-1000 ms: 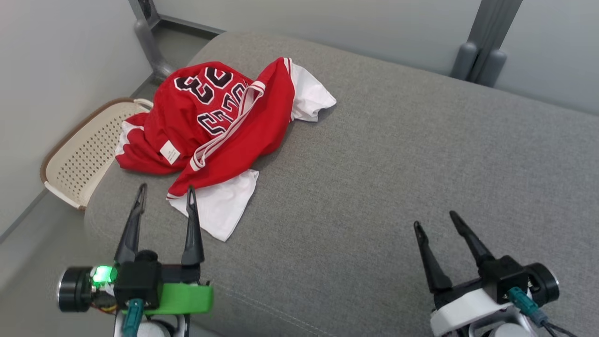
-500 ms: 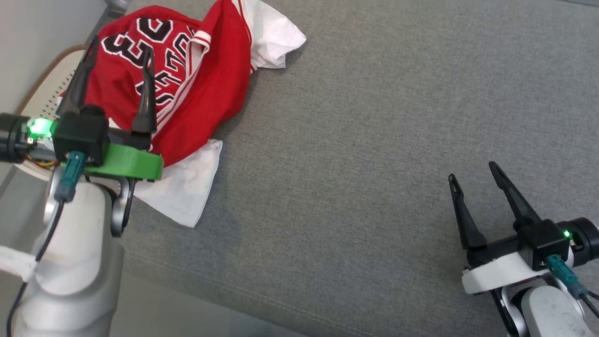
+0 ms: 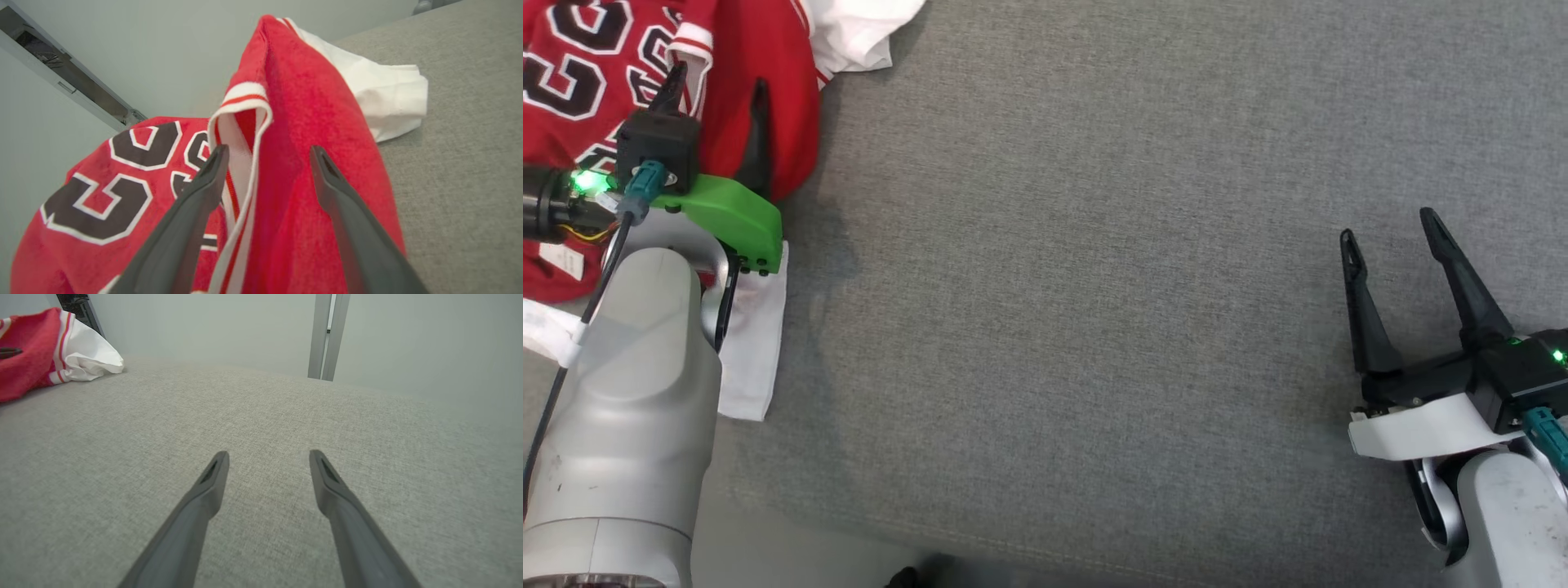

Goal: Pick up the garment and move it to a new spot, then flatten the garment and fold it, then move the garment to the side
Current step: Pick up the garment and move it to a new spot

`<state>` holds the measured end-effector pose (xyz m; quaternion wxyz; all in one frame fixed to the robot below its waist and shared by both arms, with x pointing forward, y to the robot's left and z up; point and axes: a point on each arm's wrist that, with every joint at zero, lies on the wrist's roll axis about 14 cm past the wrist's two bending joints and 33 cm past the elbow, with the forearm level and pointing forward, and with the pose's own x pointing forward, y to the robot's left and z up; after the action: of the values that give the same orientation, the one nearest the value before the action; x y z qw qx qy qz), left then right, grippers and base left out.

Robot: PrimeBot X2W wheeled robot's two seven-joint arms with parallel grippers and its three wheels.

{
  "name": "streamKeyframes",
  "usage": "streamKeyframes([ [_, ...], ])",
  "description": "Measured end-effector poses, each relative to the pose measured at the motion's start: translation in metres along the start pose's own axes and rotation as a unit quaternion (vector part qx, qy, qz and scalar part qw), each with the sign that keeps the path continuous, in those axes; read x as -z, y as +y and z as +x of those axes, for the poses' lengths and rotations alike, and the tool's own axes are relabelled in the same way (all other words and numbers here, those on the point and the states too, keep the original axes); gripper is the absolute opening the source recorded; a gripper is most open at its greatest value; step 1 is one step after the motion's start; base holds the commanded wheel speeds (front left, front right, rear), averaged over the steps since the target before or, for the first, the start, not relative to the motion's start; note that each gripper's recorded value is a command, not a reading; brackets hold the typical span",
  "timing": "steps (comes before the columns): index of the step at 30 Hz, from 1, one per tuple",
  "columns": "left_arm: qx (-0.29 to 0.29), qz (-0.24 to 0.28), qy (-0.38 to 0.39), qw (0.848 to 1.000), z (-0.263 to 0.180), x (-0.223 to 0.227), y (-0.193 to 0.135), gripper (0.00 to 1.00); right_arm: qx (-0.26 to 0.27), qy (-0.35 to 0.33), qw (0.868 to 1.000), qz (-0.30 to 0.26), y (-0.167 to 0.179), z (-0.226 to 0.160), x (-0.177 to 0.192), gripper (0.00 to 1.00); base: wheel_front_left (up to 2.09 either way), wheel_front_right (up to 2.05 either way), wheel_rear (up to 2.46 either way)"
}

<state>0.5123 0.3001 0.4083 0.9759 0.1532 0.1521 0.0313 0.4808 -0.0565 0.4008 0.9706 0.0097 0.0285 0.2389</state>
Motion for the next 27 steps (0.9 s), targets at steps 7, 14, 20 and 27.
streamKeyframes([
  [7, -0.012, -0.006, 0.053, 0.998, 0.021, 0.038, -0.013, 1.0, 0.023, 0.019, 1.0, 0.002, -0.017, -0.005, 0.019, 1.0, 0.0, 0.0, 0.0],
  [14, -0.028, -0.003, 0.03, 0.999, 0.026, 0.023, -0.007, 0.0, 0.022, 0.014, 1.0, 0.008, -0.013, -0.004, 0.015, 1.0, 0.0, 0.0, 0.0],
  [20, -0.058, 0.005, -0.068, 0.996, 0.012, -0.038, 0.018, 0.0, 0.025, 0.0, 1.0, 0.017, -0.005, -0.007, -0.003, 1.0, 0.0, 0.0, 0.0],
  [27, -0.063, 0.035, -0.204, 0.976, -0.026, -0.129, 0.039, 0.0, 0.034, -0.033, 0.999, 0.028, 0.006, -0.018, -0.041, 1.0, 0.0, 0.0, 0.0],
])
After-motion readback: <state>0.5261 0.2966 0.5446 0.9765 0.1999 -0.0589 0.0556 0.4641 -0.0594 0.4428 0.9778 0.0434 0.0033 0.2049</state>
